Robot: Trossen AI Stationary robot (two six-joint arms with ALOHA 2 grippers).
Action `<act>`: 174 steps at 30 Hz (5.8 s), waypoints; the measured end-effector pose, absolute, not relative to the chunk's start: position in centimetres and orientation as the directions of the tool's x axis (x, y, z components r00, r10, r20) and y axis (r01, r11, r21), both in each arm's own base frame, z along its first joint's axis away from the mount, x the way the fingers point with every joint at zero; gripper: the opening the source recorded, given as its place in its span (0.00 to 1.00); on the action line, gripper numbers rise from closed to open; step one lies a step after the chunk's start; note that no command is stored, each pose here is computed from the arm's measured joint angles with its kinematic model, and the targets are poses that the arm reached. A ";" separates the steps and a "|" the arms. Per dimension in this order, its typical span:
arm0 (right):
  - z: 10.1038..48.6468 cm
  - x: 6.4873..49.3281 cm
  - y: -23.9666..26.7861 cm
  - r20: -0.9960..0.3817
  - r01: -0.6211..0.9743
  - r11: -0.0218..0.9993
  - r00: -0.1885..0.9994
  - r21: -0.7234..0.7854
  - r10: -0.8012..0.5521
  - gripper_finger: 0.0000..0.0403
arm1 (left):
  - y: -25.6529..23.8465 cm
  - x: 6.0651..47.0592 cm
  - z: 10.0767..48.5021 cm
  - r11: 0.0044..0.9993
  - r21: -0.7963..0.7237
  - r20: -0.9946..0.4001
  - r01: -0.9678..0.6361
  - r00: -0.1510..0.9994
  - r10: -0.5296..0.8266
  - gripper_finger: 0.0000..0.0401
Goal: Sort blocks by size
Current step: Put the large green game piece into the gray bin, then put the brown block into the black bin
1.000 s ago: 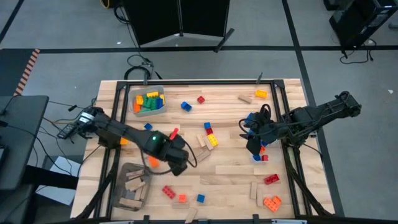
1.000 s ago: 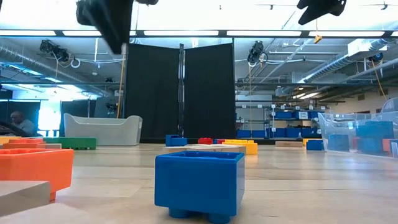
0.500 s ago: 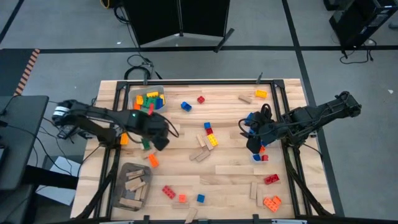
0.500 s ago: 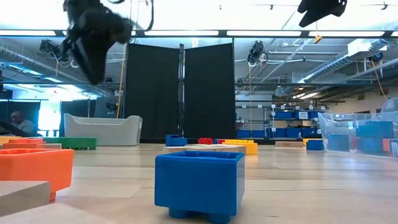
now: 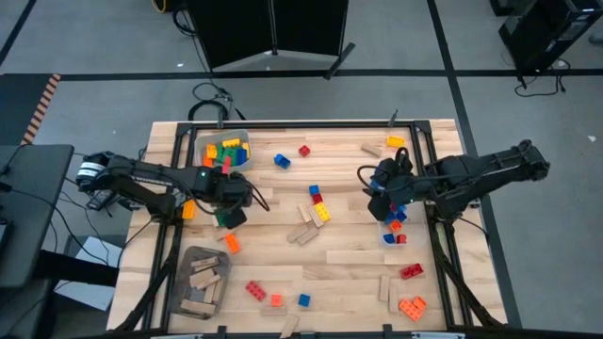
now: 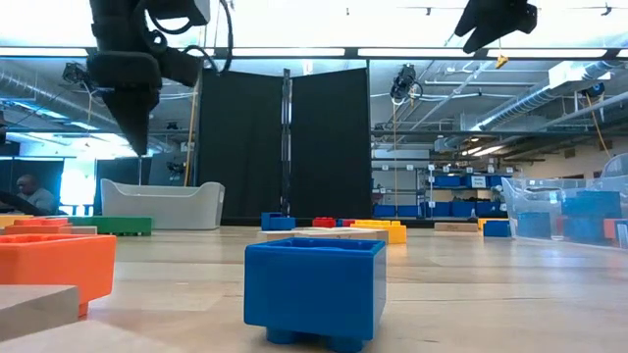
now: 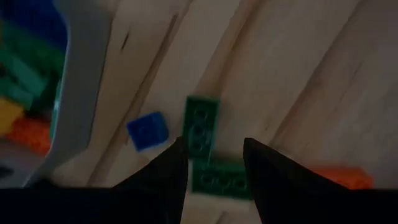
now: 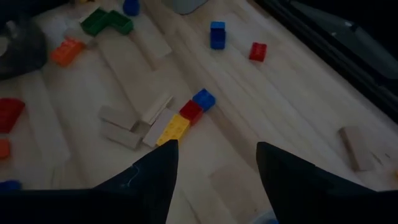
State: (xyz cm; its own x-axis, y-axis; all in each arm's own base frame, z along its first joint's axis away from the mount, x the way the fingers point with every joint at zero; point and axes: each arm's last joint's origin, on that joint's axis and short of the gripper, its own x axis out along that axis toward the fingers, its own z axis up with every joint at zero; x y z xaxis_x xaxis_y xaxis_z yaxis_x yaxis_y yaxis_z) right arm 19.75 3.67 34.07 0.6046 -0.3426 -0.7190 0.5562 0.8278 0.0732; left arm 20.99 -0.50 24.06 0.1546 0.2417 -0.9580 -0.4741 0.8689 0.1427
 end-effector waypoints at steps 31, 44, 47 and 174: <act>34.1 20.1 0.9 -0.719 0.661 0.748 0.551 0.067 -0.423 0.57 | 2.4 22.8 22.0 0.924 0.233 -0.925 -0.303 0.224 0.307 0.64; 34.0 20.1 -0.5 -0.728 0.687 0.724 0.525 0.058 -0.440 0.57 | 4.1 22.7 17.0 0.939 0.097 -0.986 -0.329 0.096 0.135 0.64; 34.0 20.1 -0.7 -0.729 0.693 0.719 0.520 0.055 -0.446 0.57 | 4.5 22.8 16.4 0.946 0.058 -0.993 -0.319 0.079 0.087 0.64; 20.3 22.4 -21.1 -0.991 0.812 0.582 0.044 -0.038 -0.126 0.55 | 13.9 26.6 33.0 0.880 -0.029 -0.715 -0.475 0.625 0.314 0.56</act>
State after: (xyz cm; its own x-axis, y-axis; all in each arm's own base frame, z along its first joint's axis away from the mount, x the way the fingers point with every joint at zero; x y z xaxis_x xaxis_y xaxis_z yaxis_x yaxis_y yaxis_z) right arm 22.44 -21.08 20.28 0.0437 -0.1256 -0.9911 0.8120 0.5824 -0.0380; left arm 26.60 13.88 33.05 0.6248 0.3137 -0.7150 -0.4748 0.8796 -0.0290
